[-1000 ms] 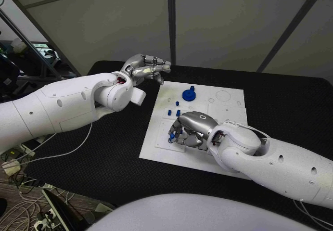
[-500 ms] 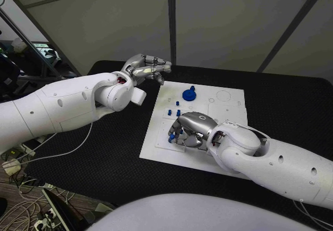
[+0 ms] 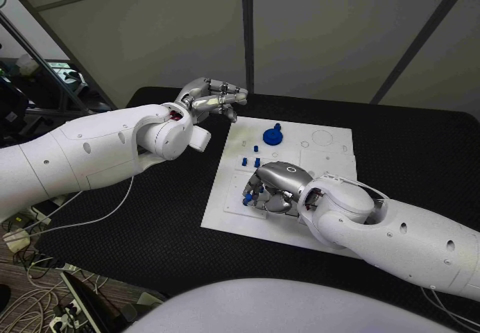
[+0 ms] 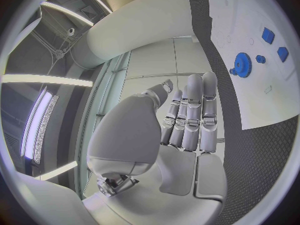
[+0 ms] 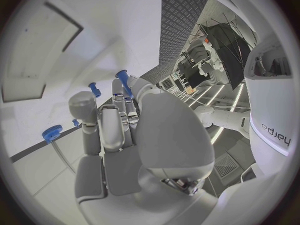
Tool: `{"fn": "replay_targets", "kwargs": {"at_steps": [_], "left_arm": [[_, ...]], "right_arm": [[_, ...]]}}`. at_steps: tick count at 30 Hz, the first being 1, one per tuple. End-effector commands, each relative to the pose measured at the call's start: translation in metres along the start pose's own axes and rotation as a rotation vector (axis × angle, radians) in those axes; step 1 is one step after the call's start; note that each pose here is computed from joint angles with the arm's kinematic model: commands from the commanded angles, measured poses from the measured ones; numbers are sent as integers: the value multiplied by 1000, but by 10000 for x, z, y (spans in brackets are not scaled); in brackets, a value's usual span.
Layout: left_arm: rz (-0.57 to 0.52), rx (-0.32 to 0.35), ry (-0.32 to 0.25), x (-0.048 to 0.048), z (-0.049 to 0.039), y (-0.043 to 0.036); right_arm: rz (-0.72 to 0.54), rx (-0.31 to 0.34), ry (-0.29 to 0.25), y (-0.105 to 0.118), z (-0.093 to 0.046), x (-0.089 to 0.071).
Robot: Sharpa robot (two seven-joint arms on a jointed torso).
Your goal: Assemble the parts on the task board
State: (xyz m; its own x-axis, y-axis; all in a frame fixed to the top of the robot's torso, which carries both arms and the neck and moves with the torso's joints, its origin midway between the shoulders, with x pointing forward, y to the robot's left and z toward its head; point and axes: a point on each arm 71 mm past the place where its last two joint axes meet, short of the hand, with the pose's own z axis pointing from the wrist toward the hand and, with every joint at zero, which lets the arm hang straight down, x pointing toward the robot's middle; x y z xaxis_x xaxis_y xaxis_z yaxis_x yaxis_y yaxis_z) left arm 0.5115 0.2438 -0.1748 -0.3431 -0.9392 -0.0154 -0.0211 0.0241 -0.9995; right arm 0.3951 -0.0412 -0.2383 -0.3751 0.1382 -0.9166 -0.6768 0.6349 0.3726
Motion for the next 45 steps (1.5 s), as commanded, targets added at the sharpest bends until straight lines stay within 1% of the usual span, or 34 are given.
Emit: {"fn": "replay_targets", "kwargs": {"at_steps": [1, 5, 15, 25, 30, 32, 35, 37, 40, 41, 42, 45], "left_arm": [[-7, 3, 13, 16, 7, -13], [-7, 2, 13, 16, 7, -12], [-7, 0, 15, 20, 12, -9], [-6, -1, 12, 12, 11, -6], [-5, -2, 7, -6, 5, -5], [-4, -2, 7, -9, 3, -4], [-4, -3, 7, -12, -1, -4], [-4, -3, 5, -21, -4, -2], [-2, -4, 3, -32, -8, 2], [-2, -5, 2, -36, -10, 6], [-1, -6, 1, -37, -11, 10], [0, -10, 1, -37, -13, 24]], "right_arm": [[-12, 11, 33, -7, 10, 21], [-17, 18, 41, -16, 21, 31], [-27, 41, 39, -38, 31, 37], [-31, 47, -12, -22, -3, -9], [-28, 39, -56, -18, -51, -52], [-22, 23, -89, -5, -81, -83], [7, -18, -149, 23, -143, -136], [39, -52, -192, 38, -200, -177], [87, -93, -240, 38, -310, -235], [118, -96, -253, 11, -389, -264], [146, -88, -255, -22, -444, -280], [230, -31, -247, -165, -596, -332]]}}
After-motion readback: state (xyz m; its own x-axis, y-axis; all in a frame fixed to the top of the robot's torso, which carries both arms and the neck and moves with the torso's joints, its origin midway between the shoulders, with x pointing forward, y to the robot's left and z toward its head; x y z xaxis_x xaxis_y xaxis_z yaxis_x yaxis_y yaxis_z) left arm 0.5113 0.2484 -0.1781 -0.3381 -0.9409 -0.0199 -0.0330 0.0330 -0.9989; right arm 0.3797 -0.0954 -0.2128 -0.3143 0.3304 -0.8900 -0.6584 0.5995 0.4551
